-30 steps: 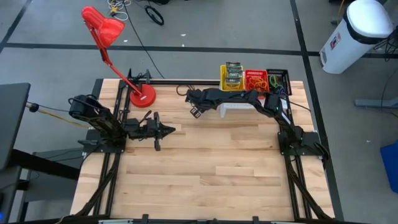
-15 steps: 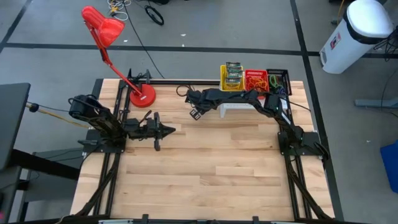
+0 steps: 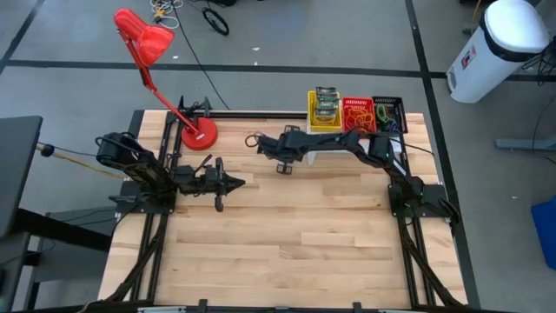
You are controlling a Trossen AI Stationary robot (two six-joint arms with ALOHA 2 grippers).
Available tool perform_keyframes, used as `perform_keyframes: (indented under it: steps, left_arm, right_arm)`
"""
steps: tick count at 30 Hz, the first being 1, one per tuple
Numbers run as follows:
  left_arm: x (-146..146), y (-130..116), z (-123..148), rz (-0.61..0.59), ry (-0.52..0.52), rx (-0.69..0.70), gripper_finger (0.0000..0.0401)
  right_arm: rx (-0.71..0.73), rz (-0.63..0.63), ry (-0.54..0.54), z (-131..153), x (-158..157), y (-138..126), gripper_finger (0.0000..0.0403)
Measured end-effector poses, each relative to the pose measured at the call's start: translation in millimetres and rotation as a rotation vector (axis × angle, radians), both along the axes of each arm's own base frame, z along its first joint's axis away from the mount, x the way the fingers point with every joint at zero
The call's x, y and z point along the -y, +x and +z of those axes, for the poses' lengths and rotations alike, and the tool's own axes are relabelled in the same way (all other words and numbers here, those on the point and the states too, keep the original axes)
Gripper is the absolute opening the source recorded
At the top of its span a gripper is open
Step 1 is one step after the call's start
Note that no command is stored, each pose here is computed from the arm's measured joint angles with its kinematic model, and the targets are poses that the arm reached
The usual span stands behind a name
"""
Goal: Pick & Place Office Desk Supplies
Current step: Put the blue spring keychain on the black basket
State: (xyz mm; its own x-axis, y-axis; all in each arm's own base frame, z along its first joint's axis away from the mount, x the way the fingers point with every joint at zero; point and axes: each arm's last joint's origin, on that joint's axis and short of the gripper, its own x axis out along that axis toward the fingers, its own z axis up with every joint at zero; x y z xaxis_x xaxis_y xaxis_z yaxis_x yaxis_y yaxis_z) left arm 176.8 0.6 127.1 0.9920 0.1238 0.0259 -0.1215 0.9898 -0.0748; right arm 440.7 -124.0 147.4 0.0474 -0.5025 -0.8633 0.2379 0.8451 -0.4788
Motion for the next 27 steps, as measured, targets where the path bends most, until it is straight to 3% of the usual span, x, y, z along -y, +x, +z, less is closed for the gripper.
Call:
perform_keyframes:
  steps: [10, 27]
  left_arm:
    - [0.0, 0.0, -1.1, 0.000, -0.009, -0.010, 0.0011]
    - [-0.3, 0.0, -1.5, 0.009, -0.002, -0.015, 0.0011]
  right_arm:
    - [-0.244, 0.410, -0.048, 0.8, -1.7, 1.0, 0.0162]
    - [-0.365, 0.593, -0.048, 0.6, -5.8, 0.1, 0.0161]
